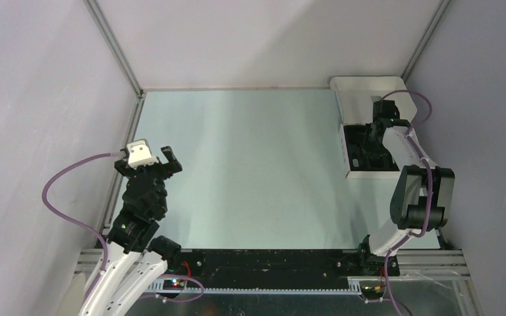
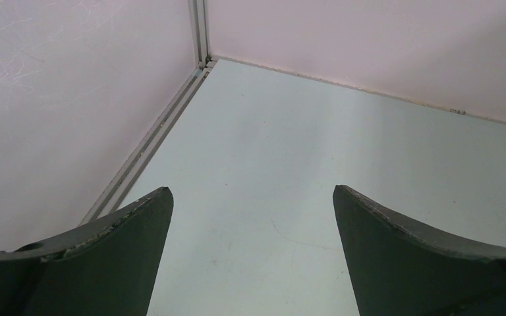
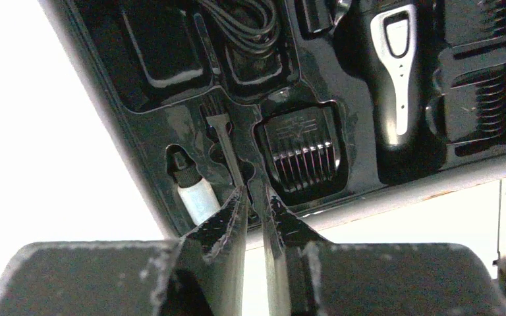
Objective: Sort the hair-cutting tools
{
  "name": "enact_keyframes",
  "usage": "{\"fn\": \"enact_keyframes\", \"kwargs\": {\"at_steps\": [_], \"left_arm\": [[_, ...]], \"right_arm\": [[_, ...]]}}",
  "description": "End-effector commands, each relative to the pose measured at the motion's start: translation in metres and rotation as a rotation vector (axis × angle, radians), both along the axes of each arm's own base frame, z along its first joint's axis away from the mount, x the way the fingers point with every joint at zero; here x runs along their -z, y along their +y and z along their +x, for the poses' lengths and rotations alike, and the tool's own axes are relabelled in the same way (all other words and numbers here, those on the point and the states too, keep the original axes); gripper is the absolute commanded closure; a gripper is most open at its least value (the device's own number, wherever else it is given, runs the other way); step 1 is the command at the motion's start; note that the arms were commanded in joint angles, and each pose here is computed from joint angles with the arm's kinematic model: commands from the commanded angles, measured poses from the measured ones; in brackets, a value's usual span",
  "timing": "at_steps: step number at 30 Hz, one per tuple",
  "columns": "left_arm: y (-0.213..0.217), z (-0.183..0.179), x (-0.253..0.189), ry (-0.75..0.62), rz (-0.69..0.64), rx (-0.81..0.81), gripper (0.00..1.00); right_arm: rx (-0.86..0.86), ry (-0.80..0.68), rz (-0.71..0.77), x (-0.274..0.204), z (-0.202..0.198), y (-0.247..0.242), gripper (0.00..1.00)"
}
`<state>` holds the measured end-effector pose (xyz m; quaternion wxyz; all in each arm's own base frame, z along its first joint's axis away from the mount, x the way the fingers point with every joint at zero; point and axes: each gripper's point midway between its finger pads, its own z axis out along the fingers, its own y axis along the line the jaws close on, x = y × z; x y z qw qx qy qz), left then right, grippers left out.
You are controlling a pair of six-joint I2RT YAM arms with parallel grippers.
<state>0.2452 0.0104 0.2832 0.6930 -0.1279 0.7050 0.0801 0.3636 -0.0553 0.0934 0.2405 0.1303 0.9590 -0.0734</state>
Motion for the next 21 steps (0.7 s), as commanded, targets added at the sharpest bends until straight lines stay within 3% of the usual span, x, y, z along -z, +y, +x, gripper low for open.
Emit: {"fn": "enact_keyframes", "kwargs": {"at_steps": [1, 13, 21], "left_arm": [[-0.001, 0.001, -0.003, -0.025, -0.024, 0.004, 0.02], [-0.001, 0.002, -0.002, -0.02, -0.019, 0.001, 0.02], [-0.001, 0.002, -0.001, -0.018, -0.014, -0.001, 0.02]], "right_arm": [[-0.025, -0.142, -0.017, -0.04, 0.021, 0.0, 0.81], [-0.067, -0.166, 0.017, -0.027, 0.06, 0.006, 0.82], [-0.044, -0.099, 0.023, -0.003, 0.064, 0.003, 0.84]]}}
